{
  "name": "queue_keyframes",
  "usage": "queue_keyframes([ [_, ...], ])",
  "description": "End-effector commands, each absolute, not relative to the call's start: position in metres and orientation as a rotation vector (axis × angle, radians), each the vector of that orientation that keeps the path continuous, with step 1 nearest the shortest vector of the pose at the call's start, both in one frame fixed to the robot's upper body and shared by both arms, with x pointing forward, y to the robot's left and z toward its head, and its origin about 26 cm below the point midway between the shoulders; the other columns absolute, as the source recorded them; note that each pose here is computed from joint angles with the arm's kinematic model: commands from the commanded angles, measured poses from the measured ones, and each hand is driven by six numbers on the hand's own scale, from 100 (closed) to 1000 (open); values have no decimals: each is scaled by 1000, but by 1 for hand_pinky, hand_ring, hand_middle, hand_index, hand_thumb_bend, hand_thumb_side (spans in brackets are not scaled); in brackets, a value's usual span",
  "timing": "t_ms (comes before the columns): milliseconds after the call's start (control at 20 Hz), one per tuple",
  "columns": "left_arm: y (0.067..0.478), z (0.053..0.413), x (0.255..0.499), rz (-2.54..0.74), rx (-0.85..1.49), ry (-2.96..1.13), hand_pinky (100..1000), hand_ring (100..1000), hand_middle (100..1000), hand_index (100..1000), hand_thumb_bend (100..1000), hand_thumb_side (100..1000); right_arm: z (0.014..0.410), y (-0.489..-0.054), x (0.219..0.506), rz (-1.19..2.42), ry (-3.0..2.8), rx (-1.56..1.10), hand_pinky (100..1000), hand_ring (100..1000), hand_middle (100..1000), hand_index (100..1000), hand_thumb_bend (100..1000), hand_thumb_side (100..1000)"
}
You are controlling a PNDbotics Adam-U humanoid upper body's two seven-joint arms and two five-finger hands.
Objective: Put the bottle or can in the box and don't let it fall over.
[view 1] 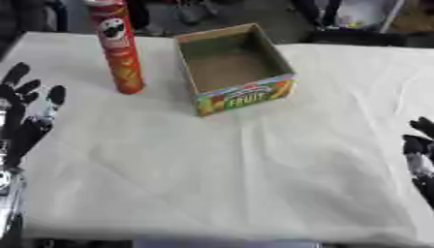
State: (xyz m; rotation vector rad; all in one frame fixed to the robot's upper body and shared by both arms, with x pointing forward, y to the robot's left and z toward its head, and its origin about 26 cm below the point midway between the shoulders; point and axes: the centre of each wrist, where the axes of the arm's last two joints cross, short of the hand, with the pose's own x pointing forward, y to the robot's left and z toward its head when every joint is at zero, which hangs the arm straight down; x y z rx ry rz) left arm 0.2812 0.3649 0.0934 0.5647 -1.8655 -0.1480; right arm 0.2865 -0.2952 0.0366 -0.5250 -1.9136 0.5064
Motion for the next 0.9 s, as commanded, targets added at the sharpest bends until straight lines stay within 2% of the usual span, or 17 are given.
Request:
queue_keyframes([
  [50, 371, 105, 282, -165, 593, -1897, 937, 919, 965, 1000, 479, 545, 43, -297, 288, 518, -1928, -543, 845, 833, 907, 1000, 100, 881],
  [550, 373, 105, 285, -177, 593, -1885, 938, 920, 965, 1000, 509, 567, 43, -297, 288, 521, -1926, -543, 845, 833, 908, 1000, 100, 877],
  [900, 389, 112, 307, -245, 628, -1840, 936, 919, 965, 1000, 636, 609, 42, -297, 288, 522, -1922, -540, 845, 833, 908, 1000, 100, 877],
])
